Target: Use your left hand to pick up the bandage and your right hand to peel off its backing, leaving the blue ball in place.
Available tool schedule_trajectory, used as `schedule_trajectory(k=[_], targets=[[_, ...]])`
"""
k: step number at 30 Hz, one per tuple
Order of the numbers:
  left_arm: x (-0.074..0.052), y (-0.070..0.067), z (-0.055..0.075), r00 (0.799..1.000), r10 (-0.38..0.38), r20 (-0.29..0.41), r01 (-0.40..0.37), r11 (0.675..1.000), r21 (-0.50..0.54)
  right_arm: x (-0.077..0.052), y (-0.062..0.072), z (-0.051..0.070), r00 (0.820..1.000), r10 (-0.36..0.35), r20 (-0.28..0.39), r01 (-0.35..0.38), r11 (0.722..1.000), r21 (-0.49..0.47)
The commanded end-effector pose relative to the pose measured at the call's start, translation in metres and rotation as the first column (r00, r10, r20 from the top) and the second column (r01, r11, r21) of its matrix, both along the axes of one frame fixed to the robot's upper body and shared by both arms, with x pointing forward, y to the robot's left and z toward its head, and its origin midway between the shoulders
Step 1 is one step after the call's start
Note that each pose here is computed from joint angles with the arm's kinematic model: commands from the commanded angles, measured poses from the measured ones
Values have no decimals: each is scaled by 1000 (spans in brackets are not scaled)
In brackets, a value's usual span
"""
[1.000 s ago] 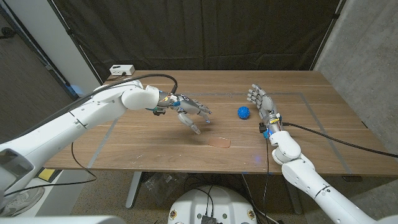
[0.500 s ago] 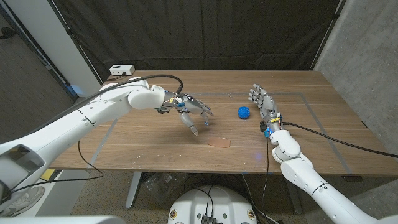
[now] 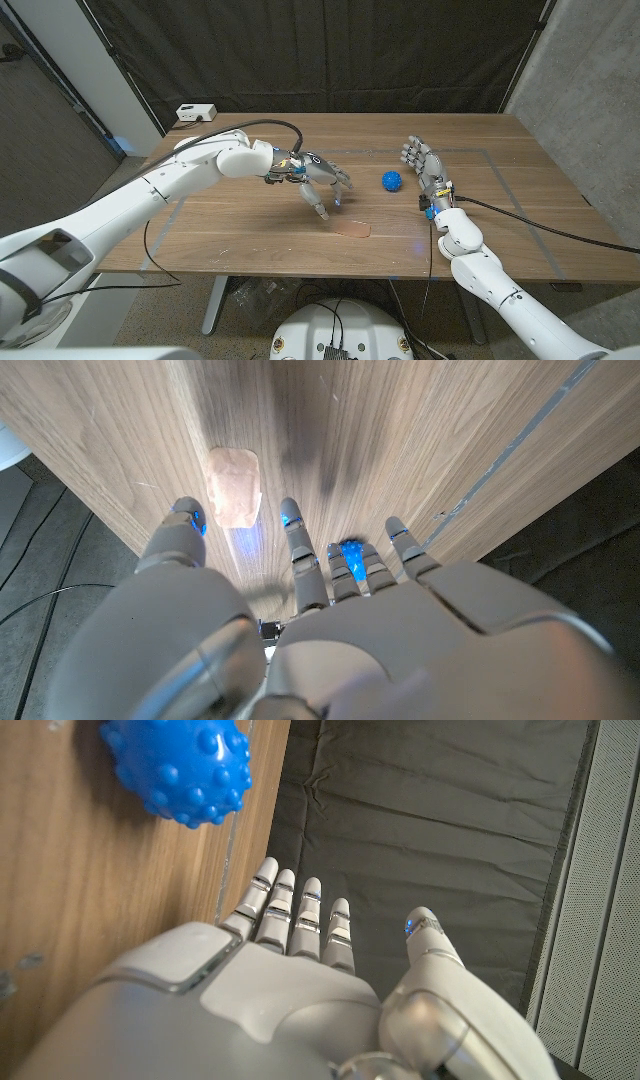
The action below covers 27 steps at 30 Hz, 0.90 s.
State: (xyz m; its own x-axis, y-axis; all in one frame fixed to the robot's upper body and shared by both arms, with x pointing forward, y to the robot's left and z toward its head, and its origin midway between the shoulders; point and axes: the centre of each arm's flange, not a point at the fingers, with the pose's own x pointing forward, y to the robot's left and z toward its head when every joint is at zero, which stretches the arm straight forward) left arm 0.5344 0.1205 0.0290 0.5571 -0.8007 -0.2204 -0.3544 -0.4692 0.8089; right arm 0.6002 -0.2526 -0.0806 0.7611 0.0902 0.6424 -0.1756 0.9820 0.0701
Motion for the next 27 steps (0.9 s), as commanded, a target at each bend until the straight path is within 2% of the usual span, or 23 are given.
schedule_trajectory(k=[1, 7, 18, 27], targets=[[-6, -12, -8, 996, -26, 80, 26, 1000, -1, 2, -10, -4, 1000, 0, -3, 0, 1000, 14], [-8, -16, -16, 992, -4, 125, 0, 999, 35, 1, -14, -9, 1000, 4, -9, -4, 1000, 18], [-9, -21, -30, 990, -31, 140, 26, 999, 36, -4, -19, -15, 1000, 2, -13, -2, 1000, 24], [-13, -23, -38, 981, -40, 192, 31, 998, 50, -5, -21, -20, 1000, 5, -12, -4, 999, 34]])
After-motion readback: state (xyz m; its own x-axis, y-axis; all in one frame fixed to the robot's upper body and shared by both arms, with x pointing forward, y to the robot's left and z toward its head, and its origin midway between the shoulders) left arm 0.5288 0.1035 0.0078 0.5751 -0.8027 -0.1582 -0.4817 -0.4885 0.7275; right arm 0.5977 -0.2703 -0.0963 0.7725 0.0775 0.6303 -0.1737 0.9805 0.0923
